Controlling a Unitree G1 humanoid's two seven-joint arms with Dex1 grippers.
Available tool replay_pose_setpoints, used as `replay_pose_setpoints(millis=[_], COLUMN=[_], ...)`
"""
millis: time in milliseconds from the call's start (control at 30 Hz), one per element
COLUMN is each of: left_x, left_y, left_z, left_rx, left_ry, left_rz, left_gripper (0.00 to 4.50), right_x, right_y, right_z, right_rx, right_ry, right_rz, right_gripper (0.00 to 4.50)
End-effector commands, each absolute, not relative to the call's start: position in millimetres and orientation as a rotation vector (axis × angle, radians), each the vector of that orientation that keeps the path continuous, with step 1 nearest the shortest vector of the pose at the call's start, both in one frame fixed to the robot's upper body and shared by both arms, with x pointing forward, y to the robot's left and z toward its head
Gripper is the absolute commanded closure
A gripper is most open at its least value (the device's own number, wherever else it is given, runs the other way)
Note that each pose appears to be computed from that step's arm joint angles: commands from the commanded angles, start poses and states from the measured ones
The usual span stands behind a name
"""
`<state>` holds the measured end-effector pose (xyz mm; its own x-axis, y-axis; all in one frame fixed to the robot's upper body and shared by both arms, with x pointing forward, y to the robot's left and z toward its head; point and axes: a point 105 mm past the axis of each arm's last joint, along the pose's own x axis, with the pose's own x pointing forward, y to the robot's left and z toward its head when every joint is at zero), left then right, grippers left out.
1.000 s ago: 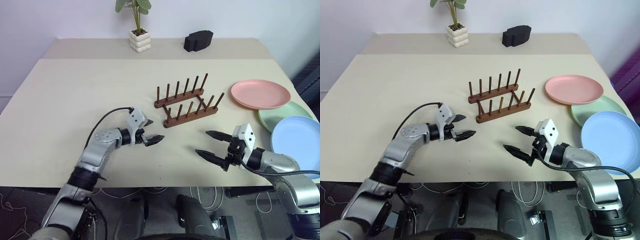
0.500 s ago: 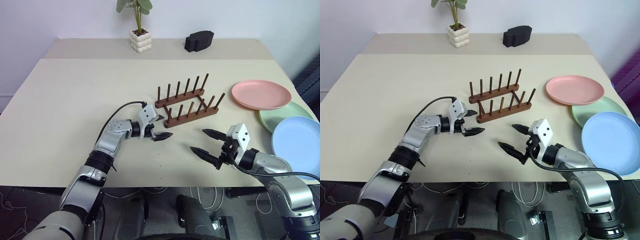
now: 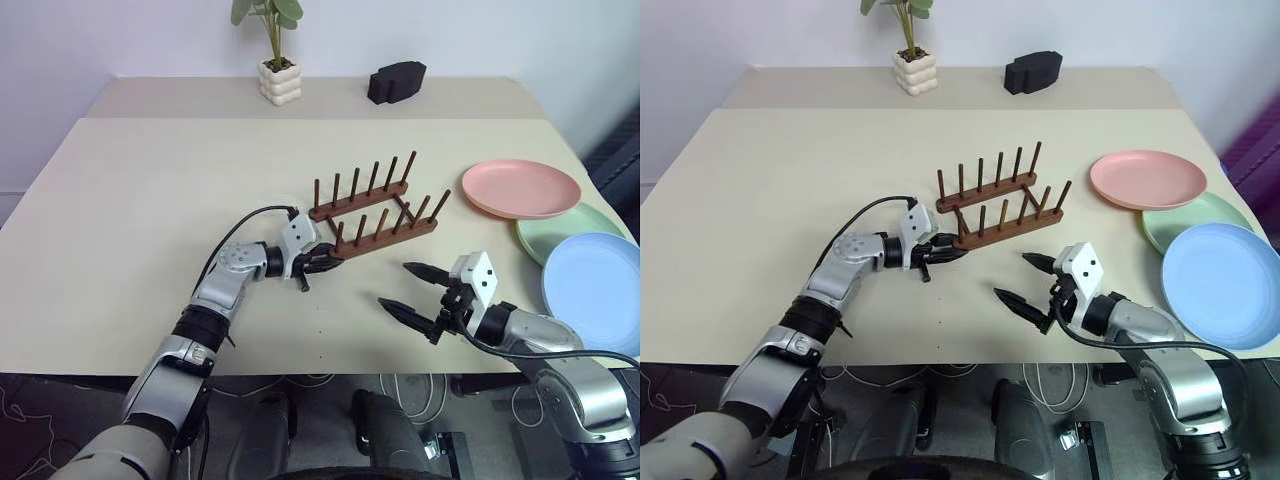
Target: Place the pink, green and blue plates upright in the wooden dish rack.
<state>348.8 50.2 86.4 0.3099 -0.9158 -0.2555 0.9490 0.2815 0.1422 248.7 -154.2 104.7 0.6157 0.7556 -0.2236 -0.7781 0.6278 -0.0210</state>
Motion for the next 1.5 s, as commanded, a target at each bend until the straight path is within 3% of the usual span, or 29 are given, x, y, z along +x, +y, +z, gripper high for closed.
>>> replay_pose_setpoints(millis=[33,167,567,800,833,900,1000,1100,1233,1267,1333,1500], left_x=[330,322,332,345,346,347,345,332,302,296,288,277], left_y=[53,55,54,66,70,81,101,117,112,106,97,60], left_z=[83,83,79,80,80,81,83,83,85,86,86,75], left_rx=[0.292,0.357,0.404,0.401,0.393,0.375,0.329,0.273,0.245,0.245,0.262,0.315], left_ry=[0.162,0.174,0.166,0.162,0.169,0.176,0.186,0.212,0.221,0.222,0.222,0.241], left_rz=[-1.391,-1.477,-1.494,-1.389,-1.368,-1.320,-1.231,-1.186,-1.240,-1.260,-1.276,-1.306], left_gripper=[3.76,3.76,3.76,0.27,0.04,0.04,0.00,0.81,2.72,3.25,4.23,4.23], right_x=[241,236,235,236,237,237,243,247,252,254,257,272], right_y=[-160,-166,-167,-170,-173,-178,-193,-203,-207,-208,-211,-211], right_z=[112,109,103,104,103,103,99,91,87,85,82,77], right_rx=[-0.158,-0.164,-0.167,-0.180,-0.188,-0.202,-0.246,-0.277,-0.301,-0.318,-0.344,-0.414], right_ry=[0.189,0.209,0.226,0.227,0.232,0.246,0.284,0.332,0.348,0.354,0.360,0.360], right_rz=[0.883,0.866,0.844,0.831,0.825,0.810,0.752,0.708,0.693,0.685,0.670,0.638], right_gripper=[0.00,0.00,0.00,0.00,0.00,0.00,0.85,2.31,4.28,4.50,4.50,4.50])
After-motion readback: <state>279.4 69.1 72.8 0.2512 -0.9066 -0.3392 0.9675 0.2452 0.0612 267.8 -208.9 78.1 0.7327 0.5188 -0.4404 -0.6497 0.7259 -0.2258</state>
